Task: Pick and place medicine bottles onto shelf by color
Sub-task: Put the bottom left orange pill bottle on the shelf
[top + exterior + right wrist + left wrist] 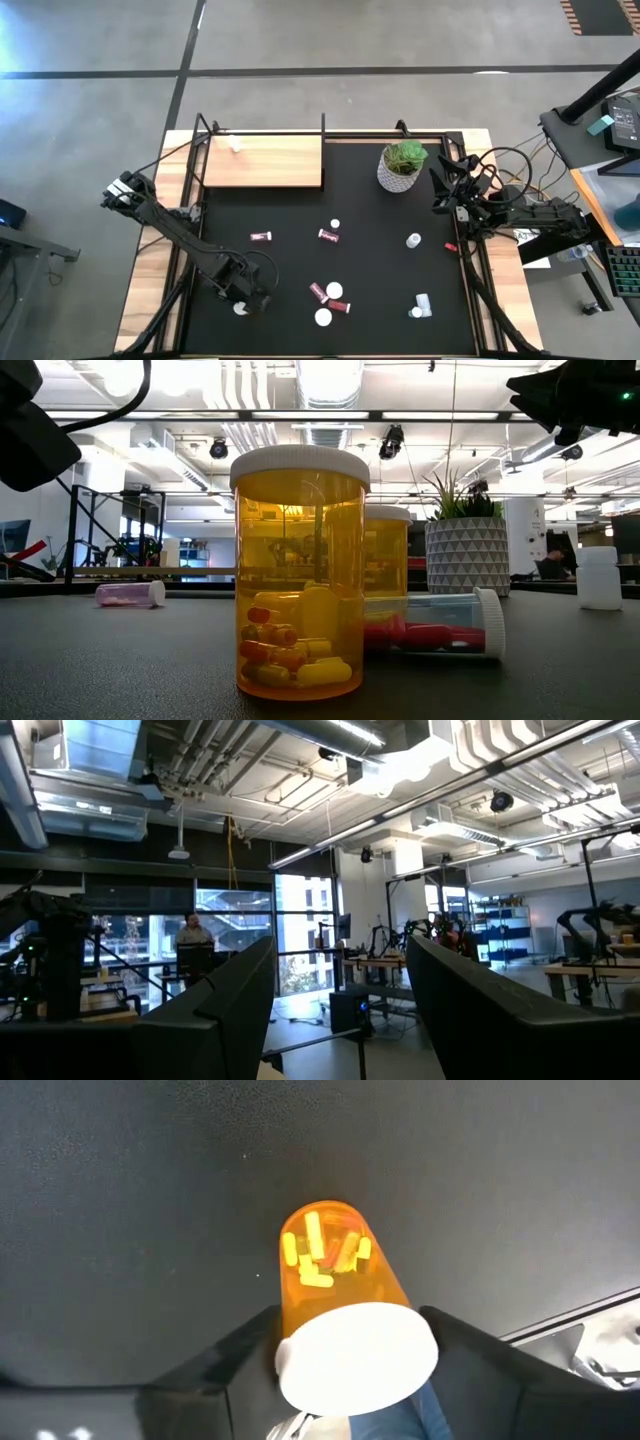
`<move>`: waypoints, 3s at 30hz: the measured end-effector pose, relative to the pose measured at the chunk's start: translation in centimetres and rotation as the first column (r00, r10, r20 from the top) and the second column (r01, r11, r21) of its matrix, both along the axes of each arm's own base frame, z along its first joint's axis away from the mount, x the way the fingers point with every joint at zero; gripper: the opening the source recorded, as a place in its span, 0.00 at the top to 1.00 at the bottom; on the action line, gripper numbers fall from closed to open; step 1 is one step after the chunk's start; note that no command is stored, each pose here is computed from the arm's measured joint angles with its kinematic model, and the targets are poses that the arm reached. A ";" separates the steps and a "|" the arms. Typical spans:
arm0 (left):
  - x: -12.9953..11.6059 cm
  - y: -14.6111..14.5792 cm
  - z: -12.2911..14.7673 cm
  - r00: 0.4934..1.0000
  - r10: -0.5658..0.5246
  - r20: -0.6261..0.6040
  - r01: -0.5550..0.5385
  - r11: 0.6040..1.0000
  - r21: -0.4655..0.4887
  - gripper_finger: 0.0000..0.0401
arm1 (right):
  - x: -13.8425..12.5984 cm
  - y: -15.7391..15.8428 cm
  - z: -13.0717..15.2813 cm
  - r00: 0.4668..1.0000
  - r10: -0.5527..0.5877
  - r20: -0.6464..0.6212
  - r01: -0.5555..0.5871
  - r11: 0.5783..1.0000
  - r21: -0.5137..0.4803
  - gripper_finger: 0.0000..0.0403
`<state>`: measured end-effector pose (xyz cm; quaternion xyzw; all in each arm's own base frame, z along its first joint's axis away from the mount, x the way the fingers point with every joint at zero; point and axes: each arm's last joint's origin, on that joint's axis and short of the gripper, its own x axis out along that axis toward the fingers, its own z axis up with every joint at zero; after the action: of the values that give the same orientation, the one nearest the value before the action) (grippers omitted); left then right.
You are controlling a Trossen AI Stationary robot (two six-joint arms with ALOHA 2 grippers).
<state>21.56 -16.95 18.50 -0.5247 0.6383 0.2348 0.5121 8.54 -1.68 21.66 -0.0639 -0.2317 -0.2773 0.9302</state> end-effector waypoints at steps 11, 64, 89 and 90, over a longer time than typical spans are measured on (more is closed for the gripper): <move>0.1 1.1 0.5 0.999 0.025 -0.024 -0.024 0.999 0.022 0.51 | 0.0 0.0 0.0 1.000 0.000 -0.001 0.000 1.000 0.000 0.47; 1.6 30.8 7.9 0.880 0.461 0.112 -0.472 0.827 0.304 0.50 | 0.0 0.0 0.0 1.000 0.000 -0.003 0.000 1.000 0.000 0.47; -1.1 43.6 6.5 0.889 0.457 0.033 -0.445 0.844 0.301 0.50 | 0.0 0.0 0.0 1.000 0.000 -0.003 0.000 1.000 0.000 0.47; -1.2 43.8 6.6 0.886 0.461 0.037 -0.450 0.840 0.304 0.50 | 0.0 0.0 0.0 1.000 0.000 -0.003 0.000 1.000 0.000 0.47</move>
<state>20.38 26.84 25.09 -0.5715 0.4607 0.4550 0.5041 8.55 -1.68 21.63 -0.0643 -0.2303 -0.2772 0.9306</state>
